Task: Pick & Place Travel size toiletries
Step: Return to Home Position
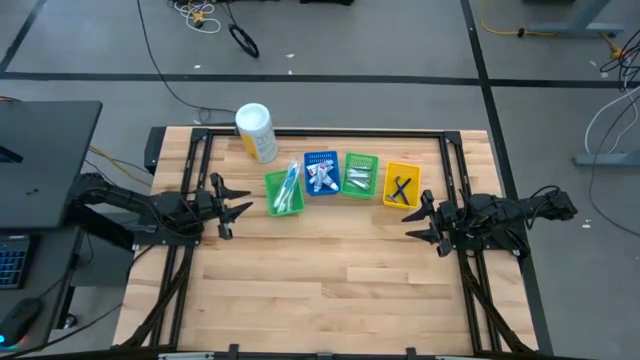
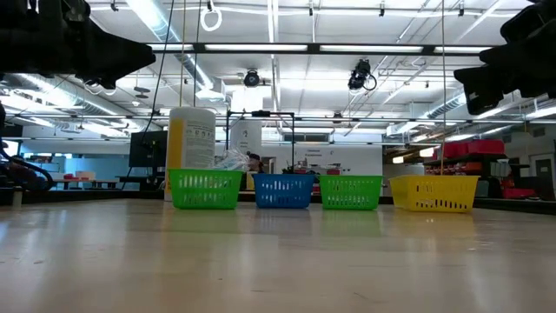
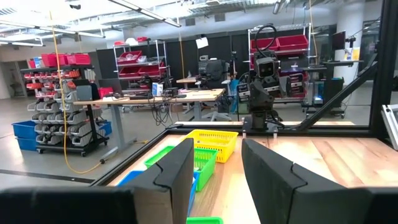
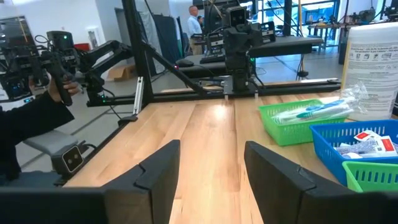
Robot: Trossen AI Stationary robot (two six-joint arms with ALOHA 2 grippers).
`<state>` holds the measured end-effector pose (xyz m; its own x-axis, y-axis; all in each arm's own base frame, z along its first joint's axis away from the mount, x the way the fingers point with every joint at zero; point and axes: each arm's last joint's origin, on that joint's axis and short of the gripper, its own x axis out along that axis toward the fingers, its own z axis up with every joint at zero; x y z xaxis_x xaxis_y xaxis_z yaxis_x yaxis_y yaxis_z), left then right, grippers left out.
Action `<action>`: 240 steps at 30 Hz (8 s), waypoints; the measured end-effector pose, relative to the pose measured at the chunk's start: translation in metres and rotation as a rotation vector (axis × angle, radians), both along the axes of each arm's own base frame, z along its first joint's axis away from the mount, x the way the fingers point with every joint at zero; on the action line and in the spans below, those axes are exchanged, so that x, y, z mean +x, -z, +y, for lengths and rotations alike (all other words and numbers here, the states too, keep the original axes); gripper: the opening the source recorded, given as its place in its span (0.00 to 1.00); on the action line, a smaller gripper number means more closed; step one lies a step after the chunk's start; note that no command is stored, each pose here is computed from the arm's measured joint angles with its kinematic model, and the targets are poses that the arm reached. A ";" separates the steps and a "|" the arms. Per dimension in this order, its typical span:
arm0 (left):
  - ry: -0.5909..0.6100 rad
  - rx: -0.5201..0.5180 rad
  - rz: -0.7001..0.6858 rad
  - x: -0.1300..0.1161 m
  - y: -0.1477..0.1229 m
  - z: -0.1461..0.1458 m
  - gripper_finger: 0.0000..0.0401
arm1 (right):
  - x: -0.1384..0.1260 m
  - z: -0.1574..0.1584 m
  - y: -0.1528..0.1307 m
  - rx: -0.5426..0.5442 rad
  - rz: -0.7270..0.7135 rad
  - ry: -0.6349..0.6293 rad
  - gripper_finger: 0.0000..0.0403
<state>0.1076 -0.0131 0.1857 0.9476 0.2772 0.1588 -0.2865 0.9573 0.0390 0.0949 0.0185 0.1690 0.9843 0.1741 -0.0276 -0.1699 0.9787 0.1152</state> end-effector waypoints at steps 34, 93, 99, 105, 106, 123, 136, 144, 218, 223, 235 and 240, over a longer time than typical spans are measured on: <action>0.000 0.000 0.001 0.000 0.000 0.000 0.36 | 0.000 0.000 0.000 0.000 0.000 0.000 0.47; 0.093 -0.202 -0.035 0.001 0.002 -0.002 0.36 | 0.000 0.000 0.000 0.000 0.000 0.000 0.47; 0.086 -0.154 -0.023 0.001 0.002 -0.002 0.36 | 0.000 0.000 0.000 0.000 0.000 0.000 0.47; 0.073 -0.071 -0.001 0.001 0.002 -0.002 0.36 | 0.000 0.000 0.000 0.000 0.000 0.000 0.47; 0.071 -0.058 0.002 0.001 0.002 -0.002 0.36 | 0.000 0.000 0.000 0.000 0.000 0.000 0.47; 0.070 -0.055 0.003 0.001 0.002 -0.002 0.36 | 0.000 0.000 0.000 0.000 0.000 0.000 0.47; 0.070 -0.051 0.004 0.001 0.002 -0.002 0.36 | 0.000 0.000 0.000 0.000 0.000 0.000 0.47; 0.070 -0.055 0.003 0.001 0.002 -0.002 0.36 | 0.000 0.000 0.000 0.000 0.000 0.000 0.47; 0.071 -0.055 0.003 0.001 0.002 -0.002 0.36 | 0.000 0.000 0.000 0.000 0.000 0.000 0.47; 0.070 -0.055 0.003 0.001 0.002 -0.002 0.36 | 0.000 0.000 0.000 0.000 0.000 0.000 0.47; 0.070 -0.055 0.003 0.001 0.002 -0.002 0.36 | 0.000 0.000 0.000 0.000 0.000 0.000 0.47; 0.070 -0.055 0.002 0.001 0.002 -0.002 0.36 | 0.000 0.000 0.000 0.000 0.000 0.000 0.47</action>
<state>0.1084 -0.0149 0.1834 0.9654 0.2183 0.1427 -0.2186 0.9757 -0.0139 0.0949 0.0185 0.1689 0.9843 0.1742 -0.0276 -0.1700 0.9787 0.1151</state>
